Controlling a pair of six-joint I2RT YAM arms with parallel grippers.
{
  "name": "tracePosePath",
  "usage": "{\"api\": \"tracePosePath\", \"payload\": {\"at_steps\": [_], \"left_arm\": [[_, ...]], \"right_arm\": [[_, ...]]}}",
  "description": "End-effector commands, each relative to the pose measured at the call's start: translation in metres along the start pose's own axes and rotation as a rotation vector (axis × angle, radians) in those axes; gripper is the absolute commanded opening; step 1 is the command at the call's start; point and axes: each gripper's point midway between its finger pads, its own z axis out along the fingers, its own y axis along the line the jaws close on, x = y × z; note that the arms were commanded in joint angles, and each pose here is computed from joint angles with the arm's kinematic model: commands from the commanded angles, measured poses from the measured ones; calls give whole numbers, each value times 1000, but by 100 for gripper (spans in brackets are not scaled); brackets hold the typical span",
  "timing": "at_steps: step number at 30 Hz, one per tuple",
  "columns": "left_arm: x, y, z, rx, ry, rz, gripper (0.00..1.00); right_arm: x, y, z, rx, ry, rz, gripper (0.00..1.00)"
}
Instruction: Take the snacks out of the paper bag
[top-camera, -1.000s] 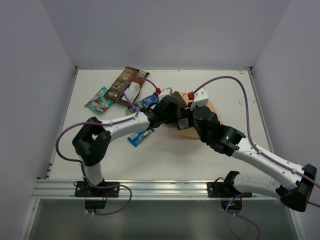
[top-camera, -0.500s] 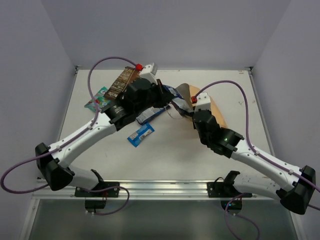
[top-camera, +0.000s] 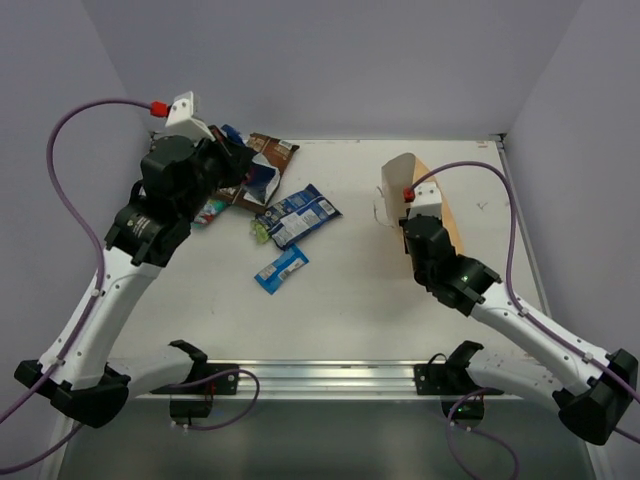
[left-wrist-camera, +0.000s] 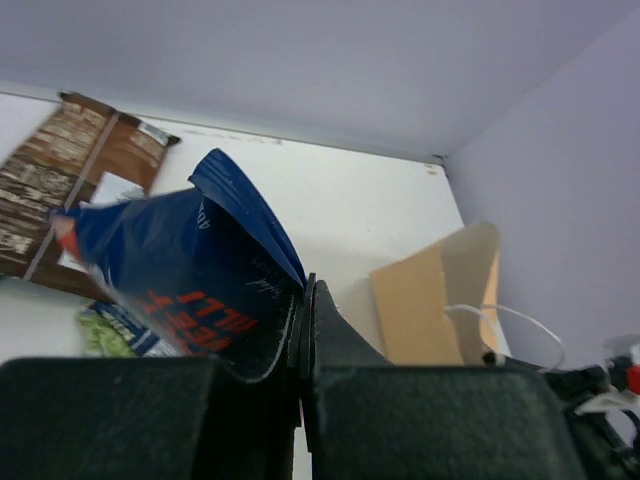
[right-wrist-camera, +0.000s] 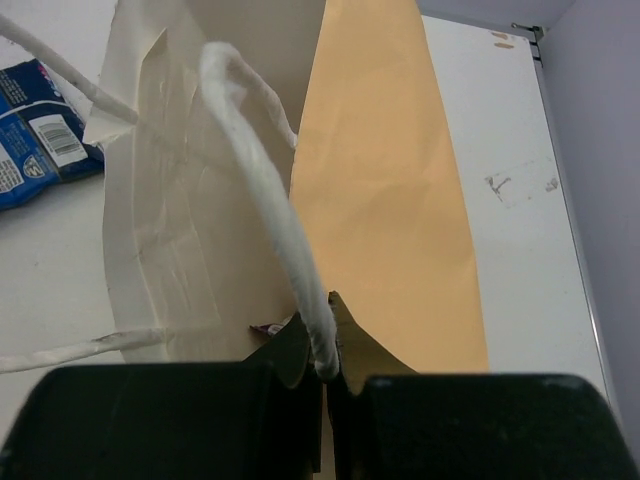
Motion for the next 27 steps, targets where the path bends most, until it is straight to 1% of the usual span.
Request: {"api": "tracePosePath", "payload": {"at_steps": [1, 4, 5, 9, 10, 11, 12, 13, 14, 15, 17, 18, 20, 21, 22, 23, 25, 26, 27], "left_arm": [[16, 40, 7, -93, 49, 98, 0], [24, 61, 14, -138, 67, 106, 0], [32, 75, 19, -165, 78, 107, 0], [54, 107, 41, -193, 124, 145, 0], [51, 115, 48, -199, 103, 145, 0], [62, 127, 53, -217, 123, 146, 0], [67, 132, 57, -212, 134, 135, 0], [65, 141, 63, -221, 118, 123, 0], [68, 146, 64, -229, 116, 111, 0], [84, 158, 64, -245, 144, 107, 0], [93, 172, 61, -270, 147, 92, 0], [113, 186, 56, -305, 183, 81, 0], [131, 199, 43, -350, 207, 38, 0], [142, 205, 37, -366, 225, 20, 5], [161, 213, 23, -389, 258, 0, 13], [171, 216, 17, -400, 272, -29, 36], [188, 220, -1, -409, 298, -52, 58], [191, 220, -6, -411, 305, -60, 80], [192, 220, -11, -413, 307, -62, 89]], "right_arm": [[0, -9, -4, 7, 15, -49, 0], [-19, -11, -12, -13, -13, -45, 0], [-29, -11, -15, -27, -28, -36, 0], [-47, -13, -23, -60, -62, -59, 0], [-49, -12, -24, -69, -63, -61, 0], [-57, -13, -27, -73, -72, -53, 0], [-59, -15, -27, -71, -67, -82, 0], [-62, -15, -27, -70, -68, -99, 0], [-70, -17, -29, -69, -81, -96, 0], [-74, -18, -30, -64, -90, -106, 0], [-81, -20, -31, -62, -108, -113, 0], [-86, -18, -31, -74, -125, -130, 0], [-90, -16, -32, -91, -150, -144, 0], [-96, -16, -33, -98, -182, -161, 0], [-98, -10, -33, -131, -200, -180, 0], [-96, -7, -32, -148, -211, -202, 0], [-104, 2, -36, -206, -271, -251, 0], [-102, 7, -35, -231, -285, -276, 0], [-110, 8, -36, -237, -334, -321, 0]]}}
